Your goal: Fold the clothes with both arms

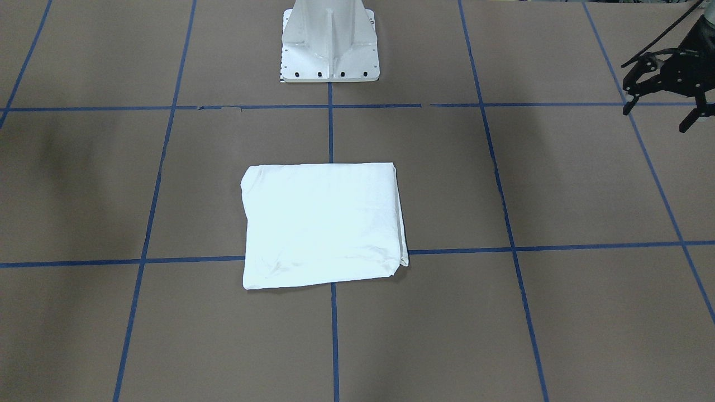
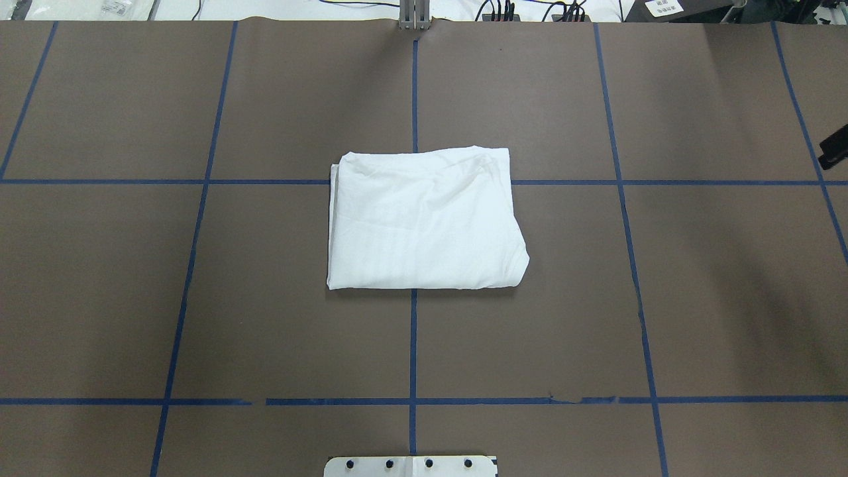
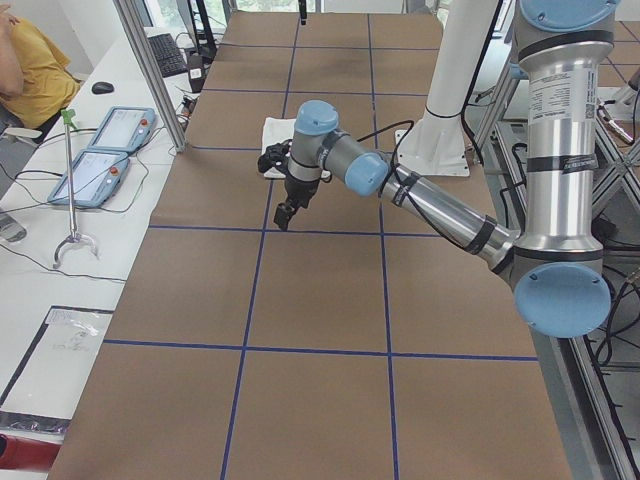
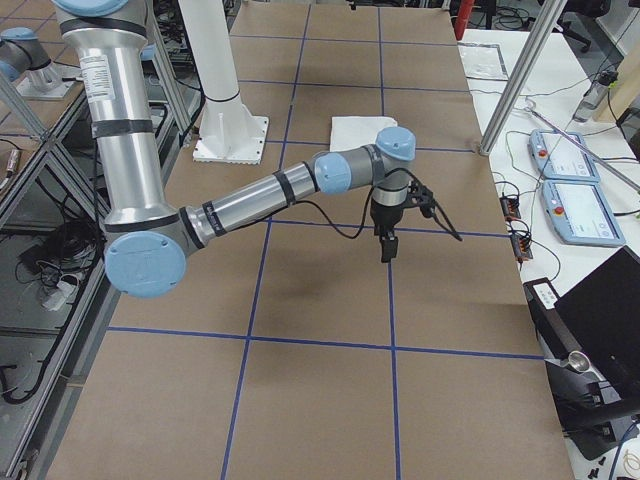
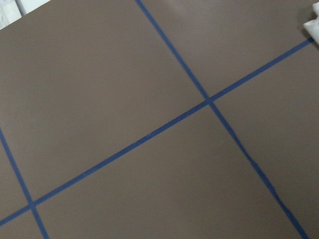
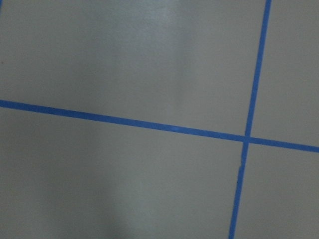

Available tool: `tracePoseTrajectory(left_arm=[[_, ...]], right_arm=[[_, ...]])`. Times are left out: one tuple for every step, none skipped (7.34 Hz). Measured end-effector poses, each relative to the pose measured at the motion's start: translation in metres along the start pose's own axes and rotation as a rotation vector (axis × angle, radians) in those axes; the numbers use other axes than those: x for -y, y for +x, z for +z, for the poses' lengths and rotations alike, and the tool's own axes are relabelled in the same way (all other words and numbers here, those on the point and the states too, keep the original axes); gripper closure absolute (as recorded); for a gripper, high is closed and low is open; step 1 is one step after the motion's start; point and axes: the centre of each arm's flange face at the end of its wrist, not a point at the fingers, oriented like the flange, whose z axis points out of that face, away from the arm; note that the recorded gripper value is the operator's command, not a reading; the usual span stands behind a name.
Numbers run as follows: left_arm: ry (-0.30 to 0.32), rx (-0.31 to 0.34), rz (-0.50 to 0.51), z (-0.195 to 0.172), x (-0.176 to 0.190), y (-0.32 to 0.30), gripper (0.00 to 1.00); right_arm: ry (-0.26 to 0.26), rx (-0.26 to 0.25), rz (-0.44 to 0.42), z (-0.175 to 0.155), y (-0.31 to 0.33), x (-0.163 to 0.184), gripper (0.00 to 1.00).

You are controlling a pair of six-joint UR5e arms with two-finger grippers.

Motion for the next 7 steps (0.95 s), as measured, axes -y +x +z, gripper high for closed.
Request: tracePoseTrajectory(left_arm=[[-0.016,0.013,-0.058,0.002,-0.015,-0.028,0.0],[-0.023,0.006,-0.11,0.001,-0.027,-0.049,0.0],[-0.039,-0.018,-0.154,0.004,-0.042,-0.063,0.0],[-0.057,-0.032,-0.197,0.008,-0.06,-0.076,0.0],[-0.076,-0.039,-0.239,0.012,-0.078,-0.087,0.0],[-0.095,-0.048,-0.278,0.017,-0.095,-0.097,0.0],[-0.119,-0.061,-0.319,0.023,-0.114,-0.107,0.0]], right_arm=[[-0.015,0.013,0.04,0.015,0.034,-0.03,0.0],[-0.02,0.055,0.072,0.025,0.062,-0.06,0.0],[-0.018,0.095,0.085,0.033,0.087,-0.093,0.0],[-0.016,0.112,0.089,0.04,0.111,-0.126,0.0],[-0.019,0.117,0.104,0.045,0.129,-0.151,0.0],[-0.02,0.115,0.115,0.047,0.137,-0.164,0.0],[-0.021,0.113,0.121,0.048,0.141,-0.17,0.0]])
